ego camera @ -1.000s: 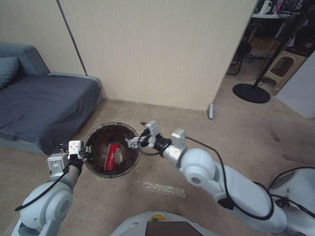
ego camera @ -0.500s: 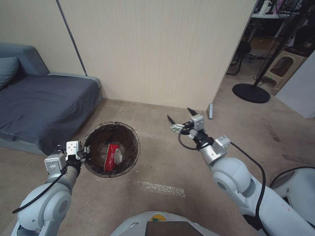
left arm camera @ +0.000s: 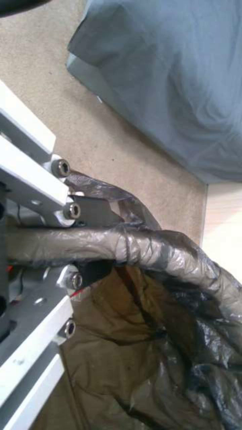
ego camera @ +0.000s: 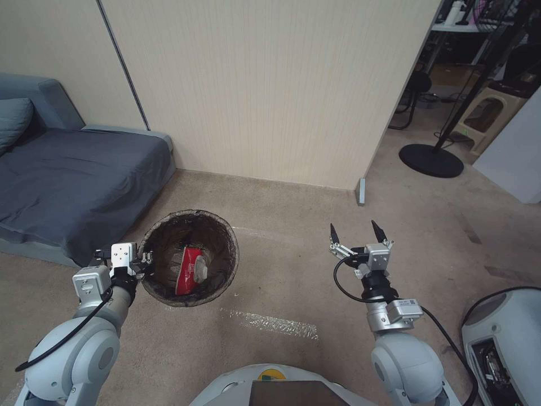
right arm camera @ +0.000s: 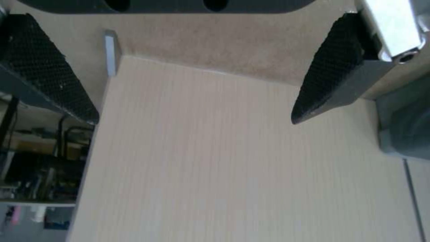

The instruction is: Pick up the trash bin, then pick up the garbage from the floor and place it into the trash bin.

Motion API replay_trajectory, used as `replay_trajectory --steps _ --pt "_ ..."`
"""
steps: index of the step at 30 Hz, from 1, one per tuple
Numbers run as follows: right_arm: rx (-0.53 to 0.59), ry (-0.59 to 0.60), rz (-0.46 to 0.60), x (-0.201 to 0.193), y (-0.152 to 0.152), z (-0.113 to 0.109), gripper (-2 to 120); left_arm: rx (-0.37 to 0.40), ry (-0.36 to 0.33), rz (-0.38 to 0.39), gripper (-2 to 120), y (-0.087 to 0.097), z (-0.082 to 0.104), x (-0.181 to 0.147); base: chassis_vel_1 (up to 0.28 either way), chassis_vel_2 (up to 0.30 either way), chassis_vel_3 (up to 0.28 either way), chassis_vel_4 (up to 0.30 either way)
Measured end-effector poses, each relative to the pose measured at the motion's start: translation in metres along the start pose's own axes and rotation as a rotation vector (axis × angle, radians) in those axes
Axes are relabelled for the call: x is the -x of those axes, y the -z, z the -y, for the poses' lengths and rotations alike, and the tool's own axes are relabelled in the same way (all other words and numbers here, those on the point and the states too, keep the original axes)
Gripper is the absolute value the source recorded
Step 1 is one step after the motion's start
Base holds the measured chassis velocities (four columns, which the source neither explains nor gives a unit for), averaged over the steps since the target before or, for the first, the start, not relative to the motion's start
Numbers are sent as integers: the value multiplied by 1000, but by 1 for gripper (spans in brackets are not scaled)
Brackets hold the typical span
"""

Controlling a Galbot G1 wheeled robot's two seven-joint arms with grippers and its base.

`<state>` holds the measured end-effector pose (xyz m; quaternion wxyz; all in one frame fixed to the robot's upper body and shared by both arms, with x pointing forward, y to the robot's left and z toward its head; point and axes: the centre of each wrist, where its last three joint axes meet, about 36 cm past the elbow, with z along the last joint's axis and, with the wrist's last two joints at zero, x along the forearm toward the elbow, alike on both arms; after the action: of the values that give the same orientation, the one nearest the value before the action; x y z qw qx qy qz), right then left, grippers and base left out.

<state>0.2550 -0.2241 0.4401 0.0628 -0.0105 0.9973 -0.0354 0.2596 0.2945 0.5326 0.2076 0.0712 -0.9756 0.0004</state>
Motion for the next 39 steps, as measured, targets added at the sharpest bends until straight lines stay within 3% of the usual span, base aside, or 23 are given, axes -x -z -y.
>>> replay_trajectory --steps 18,39 --pt "16 -21 -10 -6 1 -11 100 0 -12 9 3 4 -2 -1 0 0 0 0" --pt "23 -7 -33 -10 -2 -17 100 -13 -13 15 3 5 1 -10 76 83 72 78"
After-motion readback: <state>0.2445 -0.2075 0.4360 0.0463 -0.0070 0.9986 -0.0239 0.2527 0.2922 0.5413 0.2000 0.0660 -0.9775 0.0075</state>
